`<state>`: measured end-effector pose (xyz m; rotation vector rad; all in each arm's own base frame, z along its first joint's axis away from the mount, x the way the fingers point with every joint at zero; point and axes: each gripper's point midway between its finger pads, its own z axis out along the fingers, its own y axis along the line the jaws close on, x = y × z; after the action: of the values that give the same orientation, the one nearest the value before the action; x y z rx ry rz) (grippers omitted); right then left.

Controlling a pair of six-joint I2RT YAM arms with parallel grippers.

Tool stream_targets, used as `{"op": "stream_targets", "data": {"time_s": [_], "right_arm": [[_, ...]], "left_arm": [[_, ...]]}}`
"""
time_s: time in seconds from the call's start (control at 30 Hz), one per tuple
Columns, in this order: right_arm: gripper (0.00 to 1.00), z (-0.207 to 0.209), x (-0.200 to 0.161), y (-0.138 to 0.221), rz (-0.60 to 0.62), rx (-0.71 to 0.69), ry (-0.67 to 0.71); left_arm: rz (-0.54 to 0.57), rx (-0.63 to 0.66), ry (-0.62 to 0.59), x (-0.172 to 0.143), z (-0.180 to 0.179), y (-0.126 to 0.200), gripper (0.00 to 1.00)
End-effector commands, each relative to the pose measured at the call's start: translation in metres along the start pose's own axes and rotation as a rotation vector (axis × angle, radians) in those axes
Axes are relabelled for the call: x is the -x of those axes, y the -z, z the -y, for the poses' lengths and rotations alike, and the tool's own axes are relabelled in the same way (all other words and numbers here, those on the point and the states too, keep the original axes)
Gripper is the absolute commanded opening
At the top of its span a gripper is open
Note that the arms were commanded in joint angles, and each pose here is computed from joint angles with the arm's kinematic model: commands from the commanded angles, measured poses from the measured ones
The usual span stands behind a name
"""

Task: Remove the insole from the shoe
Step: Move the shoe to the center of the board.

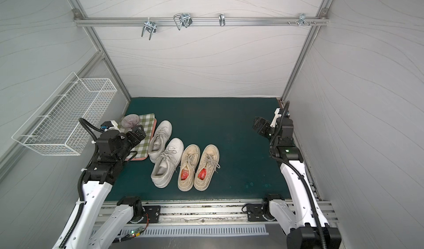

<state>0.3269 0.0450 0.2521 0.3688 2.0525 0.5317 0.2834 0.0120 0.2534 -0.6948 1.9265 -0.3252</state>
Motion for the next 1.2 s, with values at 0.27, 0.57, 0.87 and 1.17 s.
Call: {"op": "stream_targets", "data": {"time_s": [0.27, 0.57, 0.87, 1.17], "right_arm": [[0.99, -0.060, -0.102, 0.033, -0.357, 0.105, 0.244], [0.99, -0.090, -0.216, 0.071, -0.619, 0.152, 0.499], [0.98, -0.110, -0.285, 0.071, -0.737, 0.154, 0.653], [0.99, -0.128, -0.295, 0.050, -0.742, 0.122, 0.682]], "left_arm": [[-0.333, -0.014, -0.125, -0.067, 0.012, 0.025, 0.98], [-0.448, -0.057, -0.242, -0.122, 0.014, 0.041, 0.96], [-0.444, -0.131, -0.277, -0.133, 0.030, 0.038, 0.96], [-0.431, -0.191, -0.282, -0.134, 0.040, 0.037, 0.96]]}}
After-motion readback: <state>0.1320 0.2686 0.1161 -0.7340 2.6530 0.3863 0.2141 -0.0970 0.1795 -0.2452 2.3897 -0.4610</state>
